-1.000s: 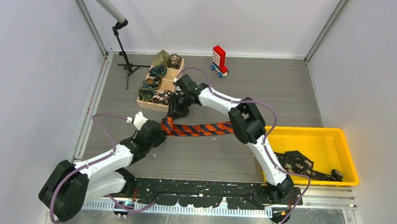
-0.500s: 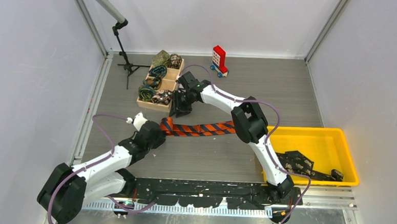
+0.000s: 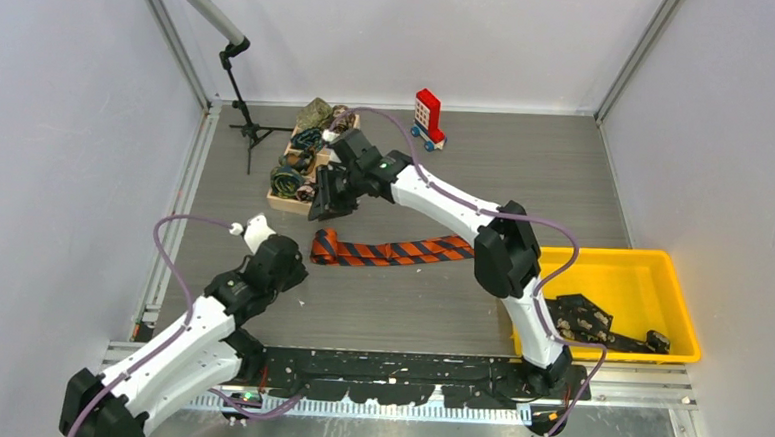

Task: Roll the ties
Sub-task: Roll the tie at the center of the board.

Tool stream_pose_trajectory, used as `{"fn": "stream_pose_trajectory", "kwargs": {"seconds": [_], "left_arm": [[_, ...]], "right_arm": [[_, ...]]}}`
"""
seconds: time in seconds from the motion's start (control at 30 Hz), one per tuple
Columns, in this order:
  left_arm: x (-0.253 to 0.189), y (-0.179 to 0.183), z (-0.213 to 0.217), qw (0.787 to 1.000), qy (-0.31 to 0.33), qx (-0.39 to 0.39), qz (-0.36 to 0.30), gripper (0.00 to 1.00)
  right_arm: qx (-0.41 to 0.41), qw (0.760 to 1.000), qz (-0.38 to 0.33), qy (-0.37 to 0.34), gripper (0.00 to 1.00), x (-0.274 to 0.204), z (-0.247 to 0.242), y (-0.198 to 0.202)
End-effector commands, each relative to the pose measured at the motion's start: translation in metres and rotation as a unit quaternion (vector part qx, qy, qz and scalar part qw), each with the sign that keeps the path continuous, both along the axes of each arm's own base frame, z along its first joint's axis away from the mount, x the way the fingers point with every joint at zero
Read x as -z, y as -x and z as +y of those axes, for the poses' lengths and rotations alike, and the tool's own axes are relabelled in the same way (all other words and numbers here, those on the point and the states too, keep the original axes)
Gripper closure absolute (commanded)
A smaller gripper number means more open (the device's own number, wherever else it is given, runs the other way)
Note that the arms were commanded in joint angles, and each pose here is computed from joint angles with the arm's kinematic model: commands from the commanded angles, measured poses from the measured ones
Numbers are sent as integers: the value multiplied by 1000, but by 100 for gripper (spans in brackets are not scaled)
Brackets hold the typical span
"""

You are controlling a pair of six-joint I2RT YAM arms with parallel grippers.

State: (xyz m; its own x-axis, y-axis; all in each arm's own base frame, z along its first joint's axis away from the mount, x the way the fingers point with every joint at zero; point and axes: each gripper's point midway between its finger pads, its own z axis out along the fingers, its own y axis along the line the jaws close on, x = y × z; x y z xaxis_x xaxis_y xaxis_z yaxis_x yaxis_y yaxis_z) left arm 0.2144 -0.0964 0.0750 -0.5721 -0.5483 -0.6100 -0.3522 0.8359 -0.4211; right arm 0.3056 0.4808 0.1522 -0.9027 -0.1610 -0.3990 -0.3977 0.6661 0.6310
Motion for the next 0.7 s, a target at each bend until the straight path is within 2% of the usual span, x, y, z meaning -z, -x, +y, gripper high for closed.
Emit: {"fn": "stream_pose_trajectory", "kwargs": {"seconds": [0.0, 0.23, 0.47, 0.67], "left_arm": [[-25, 6, 30, 997, -69, -15, -11, 89], [-37, 9, 43, 994, -102, -18, -15, 85], [-38, 9, 47, 992, -121, -14, -16, 82], [-43, 3, 42, 991, -132, 11, -23, 71]], "right_arm": [[-9, 1000, -2, -11, 70, -11, 18, 21], [-14, 1000, 21, 9, 82, 18, 24, 28], [-12, 999, 30, 44, 87, 49, 10, 31], [-5, 998, 36, 58, 89, 61, -3, 28]]}}
